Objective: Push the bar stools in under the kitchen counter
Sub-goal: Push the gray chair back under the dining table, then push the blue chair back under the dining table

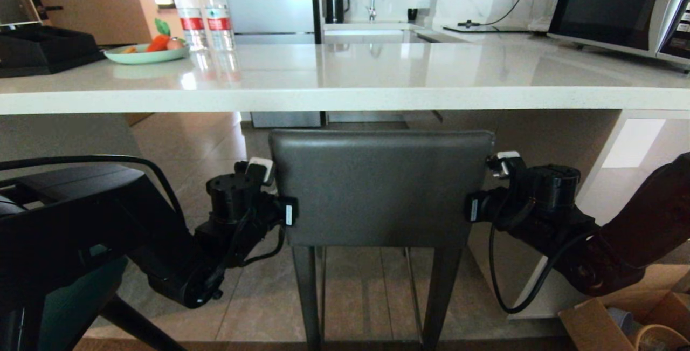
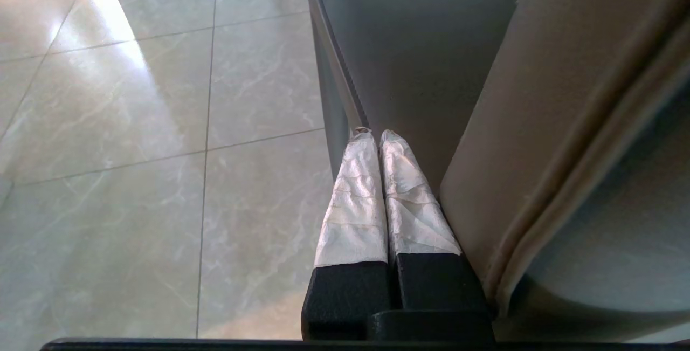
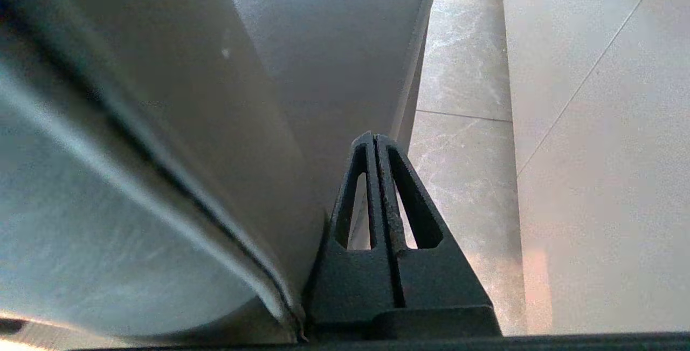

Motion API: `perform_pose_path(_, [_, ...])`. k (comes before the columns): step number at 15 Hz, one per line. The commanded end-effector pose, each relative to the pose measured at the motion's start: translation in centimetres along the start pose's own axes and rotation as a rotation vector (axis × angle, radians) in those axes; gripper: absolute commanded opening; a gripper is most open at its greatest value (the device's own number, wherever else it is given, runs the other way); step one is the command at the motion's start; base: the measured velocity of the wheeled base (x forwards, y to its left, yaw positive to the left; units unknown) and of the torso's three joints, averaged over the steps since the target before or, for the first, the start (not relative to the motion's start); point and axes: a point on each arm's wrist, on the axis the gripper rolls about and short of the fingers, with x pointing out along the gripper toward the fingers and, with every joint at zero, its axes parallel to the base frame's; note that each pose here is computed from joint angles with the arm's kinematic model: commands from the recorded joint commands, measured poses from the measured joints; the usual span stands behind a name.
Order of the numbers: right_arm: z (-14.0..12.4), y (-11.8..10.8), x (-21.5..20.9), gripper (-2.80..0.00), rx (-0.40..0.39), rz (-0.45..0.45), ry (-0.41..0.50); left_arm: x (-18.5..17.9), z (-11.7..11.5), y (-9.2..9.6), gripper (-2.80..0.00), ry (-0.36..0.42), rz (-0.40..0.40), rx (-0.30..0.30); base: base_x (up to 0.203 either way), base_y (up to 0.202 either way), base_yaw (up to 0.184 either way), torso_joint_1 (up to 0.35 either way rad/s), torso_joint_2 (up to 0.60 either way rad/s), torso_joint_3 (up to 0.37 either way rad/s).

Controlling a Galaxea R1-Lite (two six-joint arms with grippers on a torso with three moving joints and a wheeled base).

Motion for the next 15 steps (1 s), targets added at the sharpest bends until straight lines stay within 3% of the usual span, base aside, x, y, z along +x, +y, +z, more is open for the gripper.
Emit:
perform_pose_path(1, [0.2, 0.0, 0.0, -2.8, -0.001, 0.002, -0.014, -0.1, 0.2, 0.0, -2.8, -0.014, 0.001, -0.003, 0.0, 0.0, 0.0, 0.0, 0.0, 0.0])
perform_pose_path(5, [0.2, 0.0, -1.4, -2.8, 0.005, 0.0, -0.001, -1.6, -0.1, 0.9, -2.8, 0.007, 0.013, -0.01, 0.0, 0.0, 0.0, 0.0, 0.0, 0.0])
perform_pose_path(9, [1.3, -2.2, -3.9, -2.8, 0.033, -0.069, -0.04, -3.5, -0.7, 3.6, -2.8, -0.031, 0.081, -0.043, 0.0, 0.0, 0.0, 0.0, 0.0, 0.0])
perform_pose_path(12, [2.7, -3.4, -7.8, -2.8, 0.053, -0.122, -0.09, -7.1, 1.0, 4.7, -2.8, -0.064, 0.086, -0.094, 0.0, 0.0, 0.0, 0.0, 0.0, 0.0])
perform_pose_path(15, [3.4, -2.5, -14.1, -2.8, 0.071, -0.12, -0.145, -13.3, 4.2, 4.9, -2.8, -0.162, 0.018, -0.126, 0.0, 0.0, 0.0, 0.0, 0.0, 0.0])
